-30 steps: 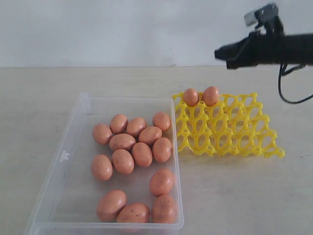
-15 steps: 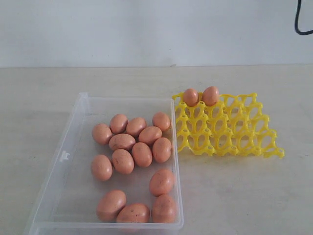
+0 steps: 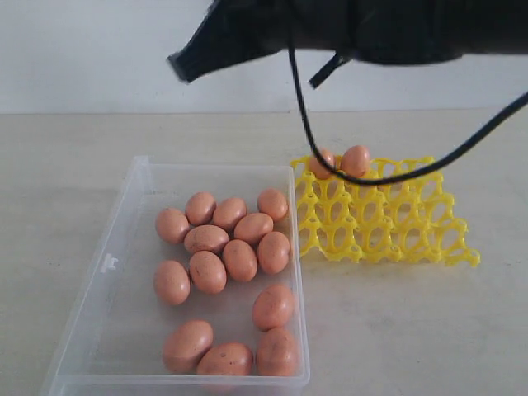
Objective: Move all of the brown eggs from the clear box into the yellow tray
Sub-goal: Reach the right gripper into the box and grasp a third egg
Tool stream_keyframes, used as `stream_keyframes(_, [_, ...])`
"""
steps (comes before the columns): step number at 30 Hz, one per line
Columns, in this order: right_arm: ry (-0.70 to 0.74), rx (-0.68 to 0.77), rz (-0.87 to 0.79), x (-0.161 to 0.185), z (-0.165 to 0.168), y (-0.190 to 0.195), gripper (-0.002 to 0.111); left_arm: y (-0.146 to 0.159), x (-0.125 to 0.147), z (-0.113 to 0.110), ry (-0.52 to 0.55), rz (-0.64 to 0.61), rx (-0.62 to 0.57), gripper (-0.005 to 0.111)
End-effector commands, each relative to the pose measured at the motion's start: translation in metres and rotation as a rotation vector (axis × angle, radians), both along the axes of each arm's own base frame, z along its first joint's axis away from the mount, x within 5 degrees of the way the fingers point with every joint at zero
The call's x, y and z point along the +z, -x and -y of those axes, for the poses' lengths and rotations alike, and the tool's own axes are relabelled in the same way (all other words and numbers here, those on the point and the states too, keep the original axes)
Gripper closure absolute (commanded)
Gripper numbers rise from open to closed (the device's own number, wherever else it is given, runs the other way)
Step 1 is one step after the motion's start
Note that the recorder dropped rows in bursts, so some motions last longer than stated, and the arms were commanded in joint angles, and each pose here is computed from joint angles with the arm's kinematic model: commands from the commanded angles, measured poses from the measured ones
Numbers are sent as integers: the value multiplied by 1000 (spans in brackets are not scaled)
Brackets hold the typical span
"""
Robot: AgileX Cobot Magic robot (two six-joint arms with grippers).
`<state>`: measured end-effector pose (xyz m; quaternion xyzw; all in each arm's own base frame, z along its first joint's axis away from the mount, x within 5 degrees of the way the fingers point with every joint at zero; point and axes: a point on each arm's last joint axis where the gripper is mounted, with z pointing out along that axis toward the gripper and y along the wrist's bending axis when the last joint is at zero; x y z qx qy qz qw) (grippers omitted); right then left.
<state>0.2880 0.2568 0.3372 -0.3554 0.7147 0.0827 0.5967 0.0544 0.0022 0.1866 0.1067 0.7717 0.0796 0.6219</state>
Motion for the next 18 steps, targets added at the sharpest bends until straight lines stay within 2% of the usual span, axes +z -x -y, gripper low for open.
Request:
stream_keyframes(1, [-85,158,-214,-48,-19,9,108,0,-1,0,-4,-1,-2,105])
stream_keyframes(3, [-109,106,-324,-74,-24,3,108,0,-1,0,-4,-1,-2,105])
stream_keyframes(5, [-106,115,-389,-95,-31,0,108,0,-1,0,-4,-1,-2,105])
stream_keyframes(7, [-60,251,-399,-111,-42,4,108,0,-1,0,-4,-1,-2,105])
stream_keyframes(8, [52,409,-326,-116,-46,11,108,0,-1,0,-4,-1,-2,105])
stream_keyframes(9, [107,463,-292,-118,-47,13,108,0,-1,0,-4,-1,-2,105])
stream_keyframes(10, [122,449,-298,-119,-46,12,108,0,-1,0,-4,-1,-2,105])
stream_keyframes(13, [15,288,-418,-120,-42,6,108,0,-1,0,-4,-1,-2,105])
stream_keyframes(15, [6,263,-452,-122,-41,7,108,0,-1,0,-4,-1,-2,105])
stream_keyframes(16, [6,273,-479,-123,-41,9,106,0,-1,0,-4,-1,-2,105])
stream_keyframes(18, [13,312,-567,-127,-42,16,94,0,-1,0,-4,-1,-2,105])
